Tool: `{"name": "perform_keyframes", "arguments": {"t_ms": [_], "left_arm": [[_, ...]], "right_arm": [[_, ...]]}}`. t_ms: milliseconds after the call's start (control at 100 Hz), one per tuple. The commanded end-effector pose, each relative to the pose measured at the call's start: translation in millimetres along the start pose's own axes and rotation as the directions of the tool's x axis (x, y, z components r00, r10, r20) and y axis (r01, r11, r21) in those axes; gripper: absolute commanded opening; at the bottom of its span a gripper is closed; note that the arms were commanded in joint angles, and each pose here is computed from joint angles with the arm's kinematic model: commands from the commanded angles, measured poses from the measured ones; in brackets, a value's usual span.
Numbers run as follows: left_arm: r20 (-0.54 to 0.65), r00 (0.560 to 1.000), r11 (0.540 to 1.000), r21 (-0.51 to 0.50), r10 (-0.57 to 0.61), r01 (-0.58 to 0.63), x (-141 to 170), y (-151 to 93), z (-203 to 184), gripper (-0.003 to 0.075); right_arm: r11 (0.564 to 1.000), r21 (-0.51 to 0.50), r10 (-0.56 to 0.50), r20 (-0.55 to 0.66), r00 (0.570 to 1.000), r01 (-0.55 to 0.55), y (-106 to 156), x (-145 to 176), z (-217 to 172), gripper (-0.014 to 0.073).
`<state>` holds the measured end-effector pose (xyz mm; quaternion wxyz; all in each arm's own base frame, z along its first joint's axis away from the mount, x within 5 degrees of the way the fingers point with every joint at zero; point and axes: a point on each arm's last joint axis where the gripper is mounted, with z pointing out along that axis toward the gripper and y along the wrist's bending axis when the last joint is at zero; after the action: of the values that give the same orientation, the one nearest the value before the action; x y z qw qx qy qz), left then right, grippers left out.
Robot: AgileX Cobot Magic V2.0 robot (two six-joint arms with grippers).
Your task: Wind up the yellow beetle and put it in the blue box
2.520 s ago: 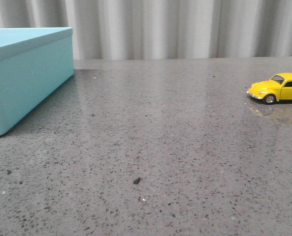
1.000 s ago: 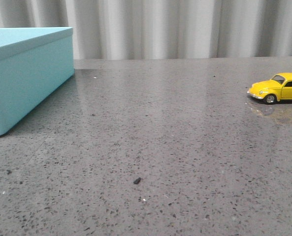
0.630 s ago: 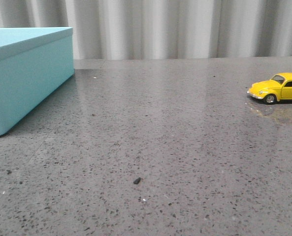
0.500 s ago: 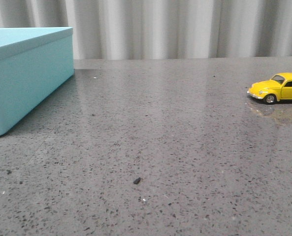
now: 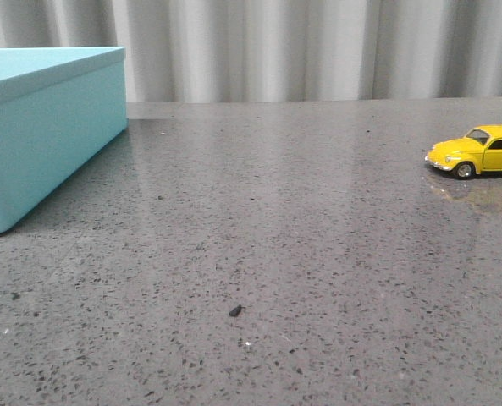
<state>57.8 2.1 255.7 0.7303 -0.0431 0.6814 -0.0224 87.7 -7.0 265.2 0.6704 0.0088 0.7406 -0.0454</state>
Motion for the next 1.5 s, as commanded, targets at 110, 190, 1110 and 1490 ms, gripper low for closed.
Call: {"name": "perform_keyframes", "arguments": {"t_ms": [110,190,1110,1490], "left_arm": [[0.089,0.996,1.000,0.012,-0.002,0.001,-16,-2,1,-0.0021],[0.089,0.996,1.000,0.012,-0.002,0.001,-16,-2,1,-0.0021],[0.089,0.996,1.000,0.012,-0.002,0.001,-16,-2,1,-0.0021],[0.089,0.996,1.000,0.012,-0.002,0.001,-16,-2,1,-0.0021]], "right_arm": [[1.000,0.020,-0.002,0.127,0.992,0.000,-3,-27,-1,-0.0061],[1.000,0.016,-0.002,0.107,0.994,0.000,-3,-37,0,-0.0061],[0.985,-0.130,0.006,-0.643,0.766,-0.116,9,-135,164,-0.0060],[0.973,-0.195,-0.074,-0.767,0.638,-0.122,30,-122,223,-0.0061]]}}
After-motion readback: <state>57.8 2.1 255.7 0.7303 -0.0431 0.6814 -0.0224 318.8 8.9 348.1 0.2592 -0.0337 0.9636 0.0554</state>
